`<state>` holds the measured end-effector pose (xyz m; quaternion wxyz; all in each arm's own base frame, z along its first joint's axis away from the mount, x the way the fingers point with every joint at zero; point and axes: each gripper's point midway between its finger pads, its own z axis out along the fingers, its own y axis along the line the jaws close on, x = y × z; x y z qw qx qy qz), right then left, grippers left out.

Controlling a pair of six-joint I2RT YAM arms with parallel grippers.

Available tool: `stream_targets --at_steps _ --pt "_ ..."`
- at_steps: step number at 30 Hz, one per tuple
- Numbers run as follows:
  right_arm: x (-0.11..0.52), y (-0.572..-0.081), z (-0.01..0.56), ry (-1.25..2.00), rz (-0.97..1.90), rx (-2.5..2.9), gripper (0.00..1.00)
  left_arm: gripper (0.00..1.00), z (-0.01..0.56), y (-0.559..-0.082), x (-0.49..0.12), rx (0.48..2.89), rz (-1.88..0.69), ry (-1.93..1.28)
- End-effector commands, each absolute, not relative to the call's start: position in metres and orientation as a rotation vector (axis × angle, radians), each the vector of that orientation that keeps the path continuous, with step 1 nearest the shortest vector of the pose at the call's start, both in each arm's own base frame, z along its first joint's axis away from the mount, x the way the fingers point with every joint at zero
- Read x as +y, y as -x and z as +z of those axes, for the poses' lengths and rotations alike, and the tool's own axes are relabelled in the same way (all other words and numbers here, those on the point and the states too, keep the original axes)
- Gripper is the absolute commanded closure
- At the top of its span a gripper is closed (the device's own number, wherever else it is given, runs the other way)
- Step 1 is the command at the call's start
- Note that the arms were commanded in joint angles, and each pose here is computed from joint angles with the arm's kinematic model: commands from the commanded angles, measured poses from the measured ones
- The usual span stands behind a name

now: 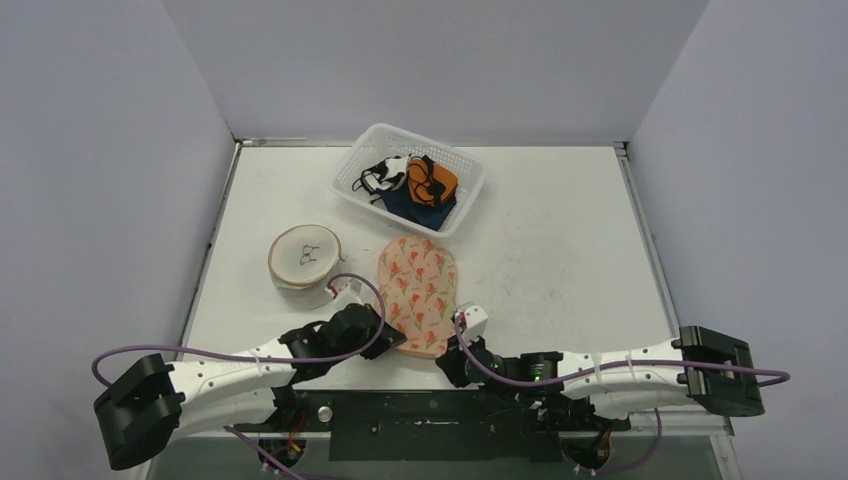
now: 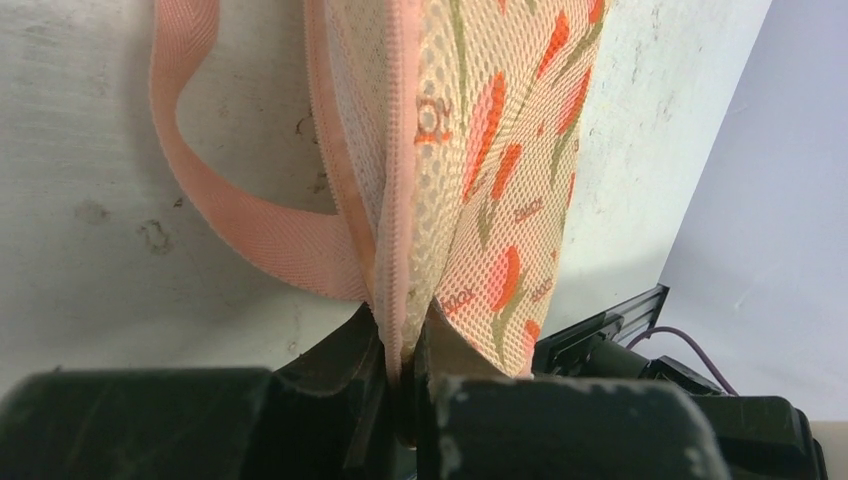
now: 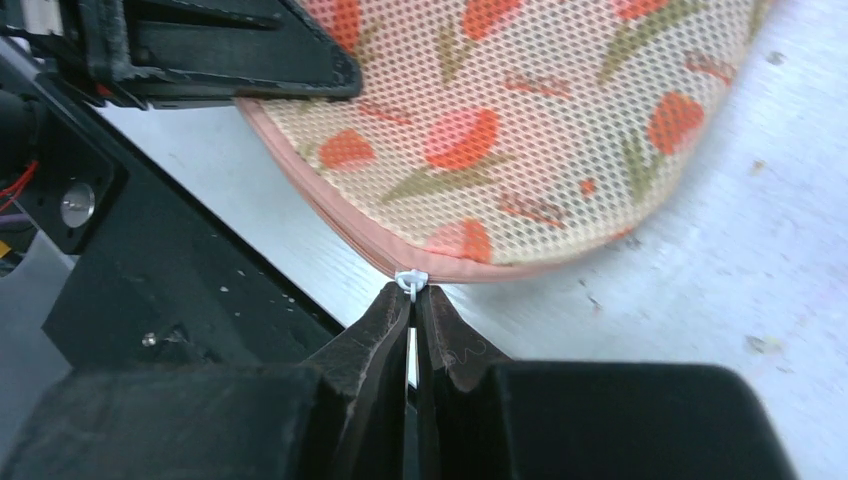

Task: Unzip the laundry bag and remove the bra
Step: Unzip the laundry bag at the center of the board.

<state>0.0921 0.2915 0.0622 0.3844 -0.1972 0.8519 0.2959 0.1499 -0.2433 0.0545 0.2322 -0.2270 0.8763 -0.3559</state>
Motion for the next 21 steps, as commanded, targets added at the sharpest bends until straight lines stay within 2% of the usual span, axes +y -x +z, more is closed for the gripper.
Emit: stream_targets --at_steps 1,14,15,16,19,21 --pt "0.266 -0.101 0.057 0.406 0.678 2.176 0.95 1.00 0.063 -0.165 -0.253 2.388 -0.975 0.515" --pt "0.251 -0.101 0.056 0.359 0.679 2.173 0.95 1.00 0.067 -0.194 -0.307 2.483 -1.036 0.288" --pt "0.254 -0.102 0.058 0.358 0.689 2.167 0.95 0.95 0.066 -0.195 -0.308 2.492 -1.032 0.280" --pt "0.256 -0.102 0.059 0.360 0.692 2.164 0.95 0.85 0.065 -0.195 -0.307 2.500 -1.025 0.279" --pt "0.271 -0.103 0.070 0.364 0.732 2.135 0.95 0.42 0.064 -0.187 -0.300 2.511 -1.023 0.303" --pt "0.281 -0.103 0.076 0.381 0.751 2.121 0.95 0.23 0.067 -0.178 -0.291 2.502 -1.036 0.323"
